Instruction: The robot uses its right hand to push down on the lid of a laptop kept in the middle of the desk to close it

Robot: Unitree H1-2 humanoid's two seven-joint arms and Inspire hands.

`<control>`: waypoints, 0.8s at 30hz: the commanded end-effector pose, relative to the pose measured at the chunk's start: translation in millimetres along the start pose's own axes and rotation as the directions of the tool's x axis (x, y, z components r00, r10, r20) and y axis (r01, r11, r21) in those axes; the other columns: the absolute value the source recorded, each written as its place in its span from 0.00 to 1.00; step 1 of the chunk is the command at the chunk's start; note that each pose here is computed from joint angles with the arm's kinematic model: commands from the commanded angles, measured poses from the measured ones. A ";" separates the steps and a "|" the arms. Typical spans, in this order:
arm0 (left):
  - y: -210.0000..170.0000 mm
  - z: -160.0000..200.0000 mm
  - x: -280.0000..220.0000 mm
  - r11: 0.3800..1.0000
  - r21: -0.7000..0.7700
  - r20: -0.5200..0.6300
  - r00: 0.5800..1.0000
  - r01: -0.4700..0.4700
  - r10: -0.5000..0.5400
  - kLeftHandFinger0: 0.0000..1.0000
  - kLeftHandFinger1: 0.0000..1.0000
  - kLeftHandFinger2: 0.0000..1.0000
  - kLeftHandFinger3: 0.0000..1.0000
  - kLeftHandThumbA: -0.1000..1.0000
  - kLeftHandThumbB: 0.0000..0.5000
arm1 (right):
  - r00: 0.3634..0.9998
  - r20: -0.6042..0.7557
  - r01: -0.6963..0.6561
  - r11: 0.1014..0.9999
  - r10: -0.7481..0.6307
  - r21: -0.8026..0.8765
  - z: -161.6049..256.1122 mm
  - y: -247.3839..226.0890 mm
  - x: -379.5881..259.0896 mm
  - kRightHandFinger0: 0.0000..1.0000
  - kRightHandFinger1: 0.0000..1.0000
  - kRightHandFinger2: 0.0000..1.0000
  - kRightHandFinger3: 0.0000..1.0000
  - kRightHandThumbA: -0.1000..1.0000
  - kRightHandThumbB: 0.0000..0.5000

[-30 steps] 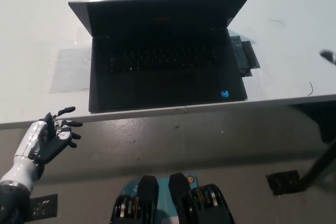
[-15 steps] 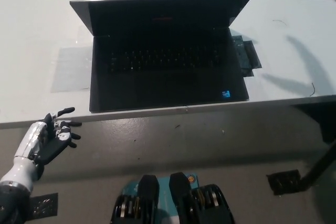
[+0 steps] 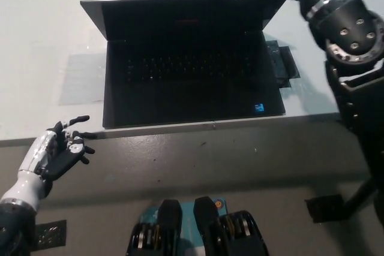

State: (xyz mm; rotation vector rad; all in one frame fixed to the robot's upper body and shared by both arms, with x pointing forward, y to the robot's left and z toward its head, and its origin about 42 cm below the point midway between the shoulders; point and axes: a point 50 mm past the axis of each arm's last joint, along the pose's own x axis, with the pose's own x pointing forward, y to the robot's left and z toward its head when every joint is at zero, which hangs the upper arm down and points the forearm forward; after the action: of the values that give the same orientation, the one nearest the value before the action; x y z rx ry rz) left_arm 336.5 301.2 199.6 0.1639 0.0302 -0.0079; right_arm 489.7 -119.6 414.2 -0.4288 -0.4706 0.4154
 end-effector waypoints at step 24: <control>6.9 19.0 5.3 0.998 0.048 0.036 0.999 0.033 -0.035 0.41 0.44 0.56 0.76 0.24 0.00 | 0.984 -0.093 -0.167 0.975 0.155 -0.147 -61.9 26.5 19.9 1.00 1.00 1.00 1.00 1.00 0.86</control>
State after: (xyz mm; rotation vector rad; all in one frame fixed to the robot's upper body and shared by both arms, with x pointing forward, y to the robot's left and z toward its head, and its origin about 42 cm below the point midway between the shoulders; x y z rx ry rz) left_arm 338.7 301.1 202.9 0.1773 0.0269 -0.0298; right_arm 524.0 -104.2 341.4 -0.5763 -0.3426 0.5061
